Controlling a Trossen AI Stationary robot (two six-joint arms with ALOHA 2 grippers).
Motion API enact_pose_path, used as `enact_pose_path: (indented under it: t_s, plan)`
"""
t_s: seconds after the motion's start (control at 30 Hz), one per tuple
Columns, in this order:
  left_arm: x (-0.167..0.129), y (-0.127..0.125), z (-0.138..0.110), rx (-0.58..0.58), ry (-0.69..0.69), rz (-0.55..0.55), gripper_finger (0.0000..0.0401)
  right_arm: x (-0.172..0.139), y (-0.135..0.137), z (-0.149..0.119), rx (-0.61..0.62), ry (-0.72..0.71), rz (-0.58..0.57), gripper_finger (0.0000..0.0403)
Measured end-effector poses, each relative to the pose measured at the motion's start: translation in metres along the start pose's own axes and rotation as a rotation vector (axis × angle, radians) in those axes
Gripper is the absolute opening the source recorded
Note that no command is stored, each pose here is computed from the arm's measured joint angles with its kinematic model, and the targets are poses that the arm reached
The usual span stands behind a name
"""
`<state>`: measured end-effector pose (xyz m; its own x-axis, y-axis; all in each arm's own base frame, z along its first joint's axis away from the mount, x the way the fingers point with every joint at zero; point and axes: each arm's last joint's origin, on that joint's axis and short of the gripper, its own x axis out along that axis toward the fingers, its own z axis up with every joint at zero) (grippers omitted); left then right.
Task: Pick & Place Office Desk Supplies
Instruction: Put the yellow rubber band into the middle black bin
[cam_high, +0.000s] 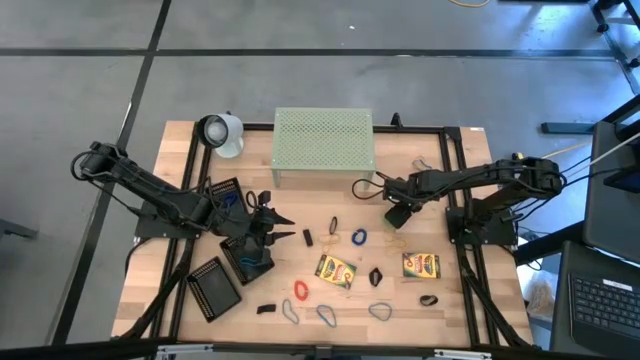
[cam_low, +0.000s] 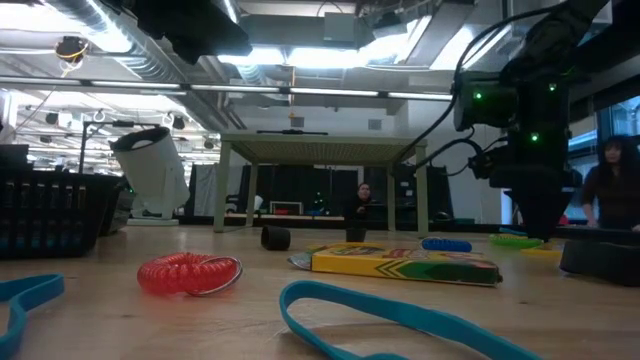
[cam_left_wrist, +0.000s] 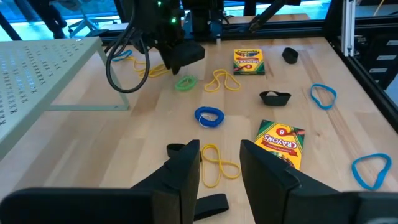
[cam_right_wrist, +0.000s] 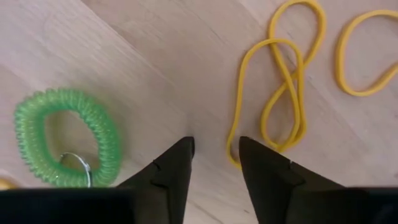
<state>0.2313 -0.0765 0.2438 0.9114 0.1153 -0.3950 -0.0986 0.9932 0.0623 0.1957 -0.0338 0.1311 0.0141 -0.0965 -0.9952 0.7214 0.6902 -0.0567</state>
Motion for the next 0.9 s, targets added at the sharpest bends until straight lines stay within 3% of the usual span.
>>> enact_pose_path:
  t_s: [0.5,0.73,0.9]
  plan:
    - [0.0,0.0,0.0,0.001,0.001,-0.001,0.0109,0.001,-0.004,0.004,0.052,0.012,0.026,0.0008]
    - [0.0,0.0,-0.001,0.041,0.008,0.002,0.0109,-0.002,-0.003,0.008,0.012,-0.001,0.021,0.0003]
    - [0.0,0.001,-0.001,0.08,0.005,0.027,0.0109,-0.028,0.004,0.023,-0.037,-0.139,0.024,0.0002]
